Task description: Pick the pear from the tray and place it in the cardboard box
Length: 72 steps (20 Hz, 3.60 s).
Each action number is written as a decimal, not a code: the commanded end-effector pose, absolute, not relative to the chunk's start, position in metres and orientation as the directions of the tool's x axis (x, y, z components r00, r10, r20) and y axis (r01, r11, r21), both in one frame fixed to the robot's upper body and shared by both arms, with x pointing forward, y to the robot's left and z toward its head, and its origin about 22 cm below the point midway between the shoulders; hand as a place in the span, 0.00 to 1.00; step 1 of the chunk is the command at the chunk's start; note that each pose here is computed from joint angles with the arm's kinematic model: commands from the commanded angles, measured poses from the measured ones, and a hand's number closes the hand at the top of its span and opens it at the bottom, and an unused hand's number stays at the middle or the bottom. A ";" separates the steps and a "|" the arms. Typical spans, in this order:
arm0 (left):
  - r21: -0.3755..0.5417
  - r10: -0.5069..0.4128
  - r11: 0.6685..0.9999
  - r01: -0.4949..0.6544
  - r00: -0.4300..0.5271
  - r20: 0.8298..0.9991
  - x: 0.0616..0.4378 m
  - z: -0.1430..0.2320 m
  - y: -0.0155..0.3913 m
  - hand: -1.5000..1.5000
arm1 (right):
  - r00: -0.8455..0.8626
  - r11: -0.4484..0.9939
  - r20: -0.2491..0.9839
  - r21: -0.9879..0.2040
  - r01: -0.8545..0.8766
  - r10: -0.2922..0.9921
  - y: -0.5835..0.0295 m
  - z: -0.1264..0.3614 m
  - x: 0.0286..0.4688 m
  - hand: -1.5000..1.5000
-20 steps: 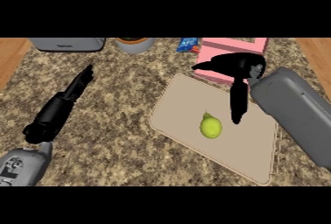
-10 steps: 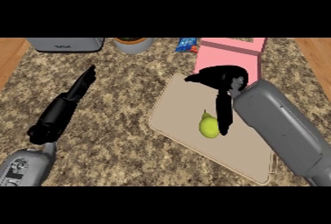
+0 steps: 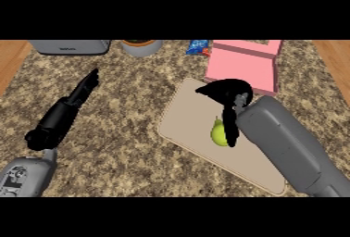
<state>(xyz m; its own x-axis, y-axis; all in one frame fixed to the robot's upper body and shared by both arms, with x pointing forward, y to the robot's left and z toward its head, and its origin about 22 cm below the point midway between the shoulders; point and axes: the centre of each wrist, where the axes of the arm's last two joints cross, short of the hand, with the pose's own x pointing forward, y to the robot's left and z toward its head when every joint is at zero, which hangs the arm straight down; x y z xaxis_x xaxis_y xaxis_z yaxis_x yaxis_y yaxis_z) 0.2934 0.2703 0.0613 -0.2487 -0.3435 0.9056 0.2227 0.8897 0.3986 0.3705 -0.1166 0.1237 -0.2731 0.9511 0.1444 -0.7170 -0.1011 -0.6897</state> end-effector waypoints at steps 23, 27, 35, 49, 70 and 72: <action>0.405 -0.344 0.887 0.221 -0.268 0.900 0.287 0.061 0.292 0.50 | -0.265 -0.175 0.039 -0.657 -0.734 0.963 -0.142 0.048 0.375 0.00; 0.393 -0.338 0.894 0.218 -0.249 0.907 0.298 0.059 0.247 0.50 | -0.256 -0.170 0.036 -0.657 -0.735 0.966 -0.136 0.043 0.371 0.00; 0.397 -0.341 0.892 0.216 -0.252 0.906 0.288 0.061 0.262 0.50 | -0.307 -0.193 0.081 -0.622 -0.759 0.948 -0.150 0.016 0.368 1.00; 0.395 -0.329 0.889 0.232 -0.277 0.903 0.303 0.073 0.255 0.50 | -0.686 -0.149 0.219 -0.889 -0.433 0.694 -0.071 0.035 0.351 1.00; 0.401 -0.352 0.891 0.211 -0.235 0.906 0.284 0.056 0.277 0.50 | -0.719 0.441 0.297 -0.897 0.015 0.628 -0.093 0.167 0.347 1.00; 0.398 -0.343 0.891 0.218 -0.253 0.905 0.291 0.059 0.268 0.50 | -0.654 0.524 0.398 -0.852 -0.003 0.643 -0.091 0.166 0.348 1.00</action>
